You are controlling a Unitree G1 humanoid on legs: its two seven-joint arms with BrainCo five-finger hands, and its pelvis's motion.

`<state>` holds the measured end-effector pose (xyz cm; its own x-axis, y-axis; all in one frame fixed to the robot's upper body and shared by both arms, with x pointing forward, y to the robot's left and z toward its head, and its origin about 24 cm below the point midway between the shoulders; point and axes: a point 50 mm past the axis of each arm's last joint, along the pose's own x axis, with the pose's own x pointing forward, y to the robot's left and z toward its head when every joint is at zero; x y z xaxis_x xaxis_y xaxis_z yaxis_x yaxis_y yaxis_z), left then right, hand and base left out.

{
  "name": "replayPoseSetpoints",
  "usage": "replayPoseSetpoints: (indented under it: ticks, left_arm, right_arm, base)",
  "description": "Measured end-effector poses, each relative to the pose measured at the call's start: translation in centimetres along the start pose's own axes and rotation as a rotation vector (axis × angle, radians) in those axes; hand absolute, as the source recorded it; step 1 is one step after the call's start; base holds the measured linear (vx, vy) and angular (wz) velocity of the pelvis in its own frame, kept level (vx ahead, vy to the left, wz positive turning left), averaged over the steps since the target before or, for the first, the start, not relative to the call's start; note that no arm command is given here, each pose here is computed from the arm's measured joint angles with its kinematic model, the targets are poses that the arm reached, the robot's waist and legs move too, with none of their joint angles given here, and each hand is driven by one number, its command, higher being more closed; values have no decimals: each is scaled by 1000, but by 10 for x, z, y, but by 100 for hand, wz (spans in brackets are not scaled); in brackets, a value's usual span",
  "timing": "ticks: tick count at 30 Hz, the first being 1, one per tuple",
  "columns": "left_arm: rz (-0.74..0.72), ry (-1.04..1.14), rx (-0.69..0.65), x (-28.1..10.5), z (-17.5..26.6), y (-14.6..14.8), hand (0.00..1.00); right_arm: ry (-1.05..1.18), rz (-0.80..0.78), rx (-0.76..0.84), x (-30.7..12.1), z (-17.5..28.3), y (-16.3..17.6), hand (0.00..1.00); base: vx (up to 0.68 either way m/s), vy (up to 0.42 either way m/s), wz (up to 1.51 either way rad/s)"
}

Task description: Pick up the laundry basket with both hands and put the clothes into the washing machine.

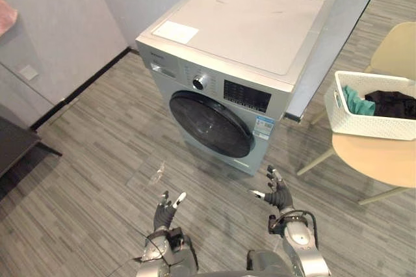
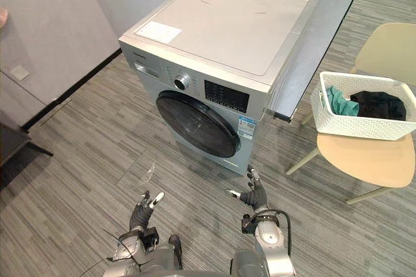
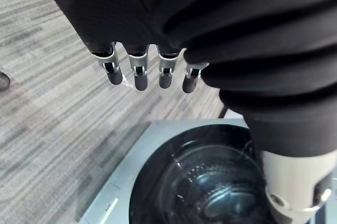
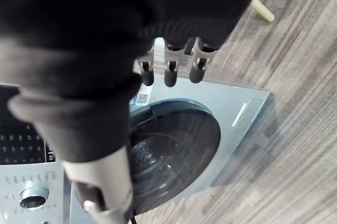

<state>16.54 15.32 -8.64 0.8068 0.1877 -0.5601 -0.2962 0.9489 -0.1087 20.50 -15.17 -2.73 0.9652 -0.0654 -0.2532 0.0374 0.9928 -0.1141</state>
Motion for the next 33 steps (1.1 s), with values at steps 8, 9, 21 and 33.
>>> replayPoseSetpoints:
  ticks: [8,9,21,33]
  left_arm:
    - [-47,-104,19,6,25,-12,0]
    - [-48,-111,19,7,27,-13,0]
    - [-54,-287,-53,14,74,-34,0]
    - [-115,-403,-56,13,105,-51,0]
  right_arm:
    - [-374,-81,-110,55,107,3,0]
    - [-412,-101,-130,59,120,1,0]
    - [-851,-653,-125,53,283,-53,0]
    - [-983,-564,-145,49,332,-59,0]
  base:
    - [-55,175,-4]
    - [-143,95,-10]
    - [-36,15,-6]
    - [-19,10,7]
